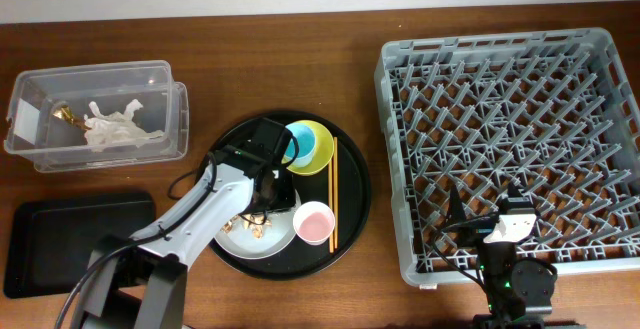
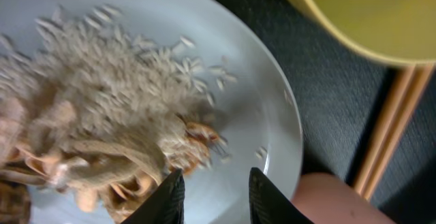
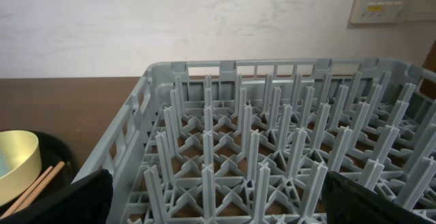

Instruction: Sort waste into correct bins and load items into the dishwasher rack

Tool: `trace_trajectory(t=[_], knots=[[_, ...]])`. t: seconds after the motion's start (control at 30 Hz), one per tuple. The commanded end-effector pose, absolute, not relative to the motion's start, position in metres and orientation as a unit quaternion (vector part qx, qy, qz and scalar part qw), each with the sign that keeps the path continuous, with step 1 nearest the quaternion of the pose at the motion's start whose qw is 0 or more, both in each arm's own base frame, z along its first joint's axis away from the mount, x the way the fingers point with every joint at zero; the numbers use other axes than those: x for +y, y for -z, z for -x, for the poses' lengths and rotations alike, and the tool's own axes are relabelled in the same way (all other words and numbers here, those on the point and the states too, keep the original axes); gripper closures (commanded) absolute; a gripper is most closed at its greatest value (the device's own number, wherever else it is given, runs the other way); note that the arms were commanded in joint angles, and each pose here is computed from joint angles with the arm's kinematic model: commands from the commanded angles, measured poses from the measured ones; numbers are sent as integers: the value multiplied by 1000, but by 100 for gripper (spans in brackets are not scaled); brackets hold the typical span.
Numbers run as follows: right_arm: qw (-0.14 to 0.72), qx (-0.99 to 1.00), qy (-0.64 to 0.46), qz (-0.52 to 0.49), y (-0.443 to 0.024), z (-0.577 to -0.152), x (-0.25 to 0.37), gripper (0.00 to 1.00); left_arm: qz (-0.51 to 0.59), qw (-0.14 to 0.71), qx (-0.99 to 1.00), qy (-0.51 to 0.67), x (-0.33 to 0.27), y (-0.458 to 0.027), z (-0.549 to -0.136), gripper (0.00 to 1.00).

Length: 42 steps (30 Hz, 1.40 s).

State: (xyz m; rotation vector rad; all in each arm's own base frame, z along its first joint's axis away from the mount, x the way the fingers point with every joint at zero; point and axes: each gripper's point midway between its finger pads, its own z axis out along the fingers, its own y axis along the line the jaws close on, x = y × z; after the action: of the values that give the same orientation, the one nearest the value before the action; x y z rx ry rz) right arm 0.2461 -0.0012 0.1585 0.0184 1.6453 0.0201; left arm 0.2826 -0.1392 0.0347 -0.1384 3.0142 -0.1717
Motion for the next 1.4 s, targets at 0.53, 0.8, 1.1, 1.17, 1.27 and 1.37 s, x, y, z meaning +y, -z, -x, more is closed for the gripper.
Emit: trace_trajectory(t=[0.53,0.8,1.1,1.17,1.27,1.37], knots=[[678,735,-4,-13,-155,-246,-4,2,194,178,965,1,-62,-46,-351,61],[678,735,-4,-13,-155,-246,-4,2,205,179,960,61,-52,-74,-347,61],[678,735,-4,-13,-155,-246,-4,2,190,216,955,71,-46,-138,-307,37],[678,735,-4,-13,-155,-246,-4,2,188,201,958,74,-47,-138,-297,36],[678,735,-4,-13,-155,-246,-4,2,183,190,961,81,-52,-134,-295,33],[678,735,-4,-13,-155,-246,-4,2,179,186,962,90,-58,-129,-300,33]])
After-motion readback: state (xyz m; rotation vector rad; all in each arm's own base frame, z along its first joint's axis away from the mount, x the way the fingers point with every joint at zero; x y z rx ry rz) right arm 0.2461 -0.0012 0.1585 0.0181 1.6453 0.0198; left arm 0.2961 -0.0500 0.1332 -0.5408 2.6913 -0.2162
